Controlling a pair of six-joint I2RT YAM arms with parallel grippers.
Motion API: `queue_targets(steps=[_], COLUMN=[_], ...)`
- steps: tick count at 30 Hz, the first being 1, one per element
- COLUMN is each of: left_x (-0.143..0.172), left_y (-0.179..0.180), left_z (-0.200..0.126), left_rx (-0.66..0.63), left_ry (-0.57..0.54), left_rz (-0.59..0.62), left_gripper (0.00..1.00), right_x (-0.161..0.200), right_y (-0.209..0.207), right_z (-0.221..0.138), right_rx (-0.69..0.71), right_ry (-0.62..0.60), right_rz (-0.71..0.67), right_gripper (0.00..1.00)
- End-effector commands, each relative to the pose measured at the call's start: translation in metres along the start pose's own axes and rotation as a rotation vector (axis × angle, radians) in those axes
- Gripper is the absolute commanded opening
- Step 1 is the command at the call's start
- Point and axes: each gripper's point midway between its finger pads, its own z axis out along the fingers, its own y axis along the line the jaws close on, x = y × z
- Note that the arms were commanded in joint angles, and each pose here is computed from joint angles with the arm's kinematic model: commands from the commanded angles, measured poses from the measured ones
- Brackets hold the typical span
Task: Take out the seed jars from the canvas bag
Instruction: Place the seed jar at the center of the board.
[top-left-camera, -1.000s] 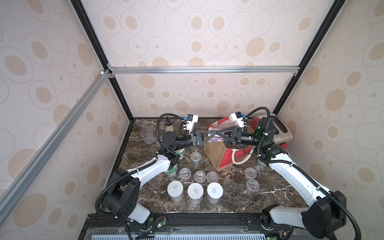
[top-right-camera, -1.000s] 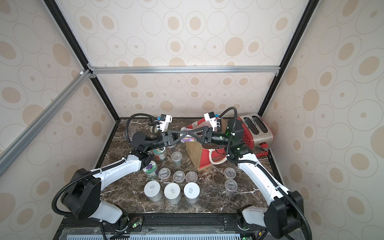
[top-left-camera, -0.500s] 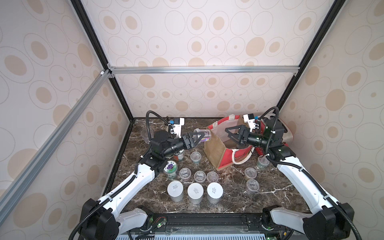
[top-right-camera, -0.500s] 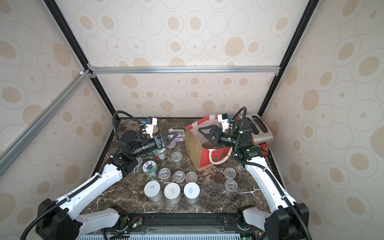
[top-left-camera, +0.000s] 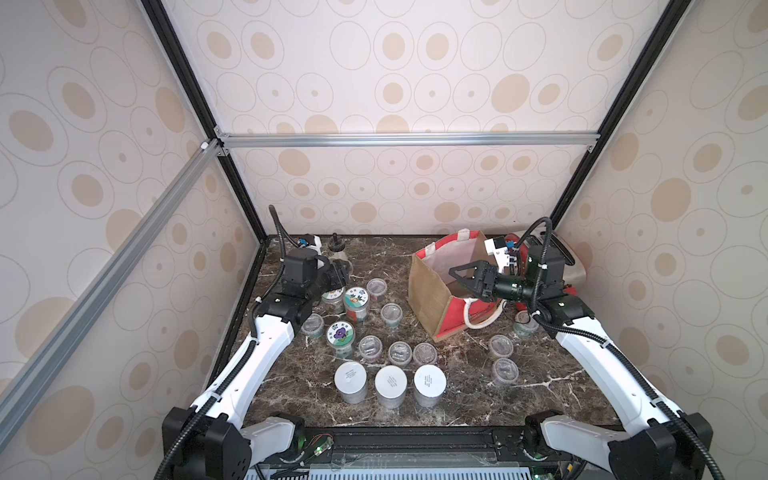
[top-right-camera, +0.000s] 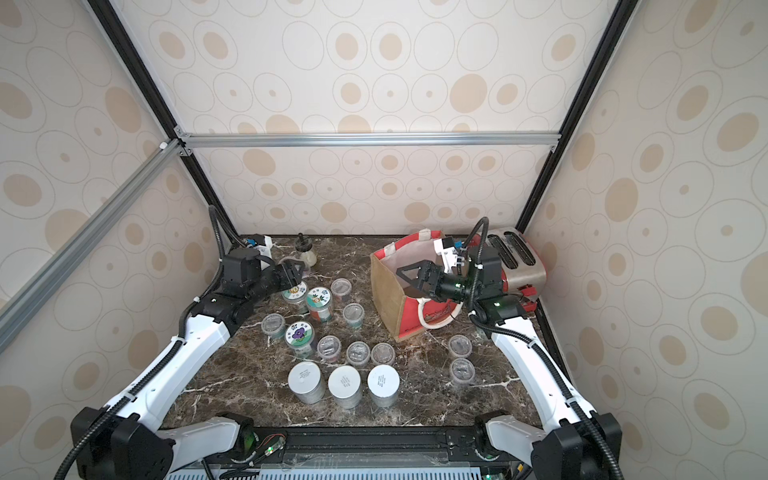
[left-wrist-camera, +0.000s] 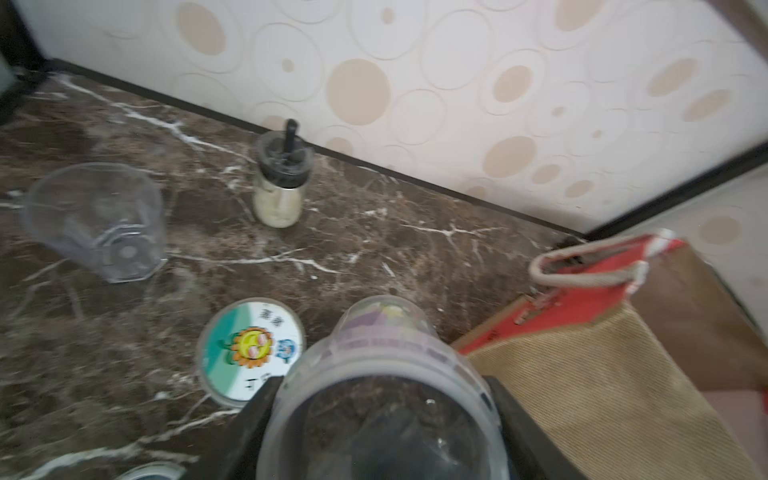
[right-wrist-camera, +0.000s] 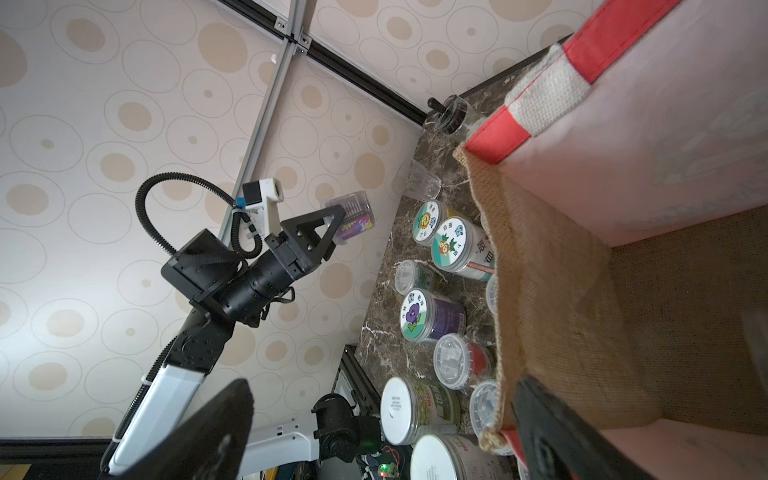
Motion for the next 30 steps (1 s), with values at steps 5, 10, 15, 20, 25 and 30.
queue_targets(steps=[5, 10, 15, 20, 25, 30], left_x=[-0.025, 0.004, 0.024, 0.045, 0.067, 0.079], left_y=[0.084, 0.120, 0.151, 0.170, 0.182, 0.183], left_z=[-0.004, 0.021, 0.048, 0.065, 0.079, 0.088], left_rx=[-0.347, -0.413, -0.489, -0.557, -0.576, -0.558], left_ry=[-0.017, 0.043, 0.128, 0.227, 0.317, 0.357], left_rz=[0.044, -0.006, -0.017, 0.018, 0.028, 0.019], left_gripper=[0.60, 0.60, 0.60, 0.59, 0.60, 0.78], right_x=[0.000, 0.001, 0.005, 0.006, 0.004, 0.003], right_y=[0.007, 0.007, 0.008, 0.006, 0.004, 0.006], right_z=[-0.008, -0.007, -0.010, -0.012, -0.010, -0.010], right_rx=[-0.005, -0.008, -0.001, 0.010, 0.010, 0.004], right_ry=[-0.007, -0.006, 0.005, 0.003, 0.003, 0.007], right_rz=[-0.042, -0.042, -0.049, -0.052, -0.047, -0.048], right_gripper=[1.00, 1.00, 1.00, 1.00, 1.00, 1.00])
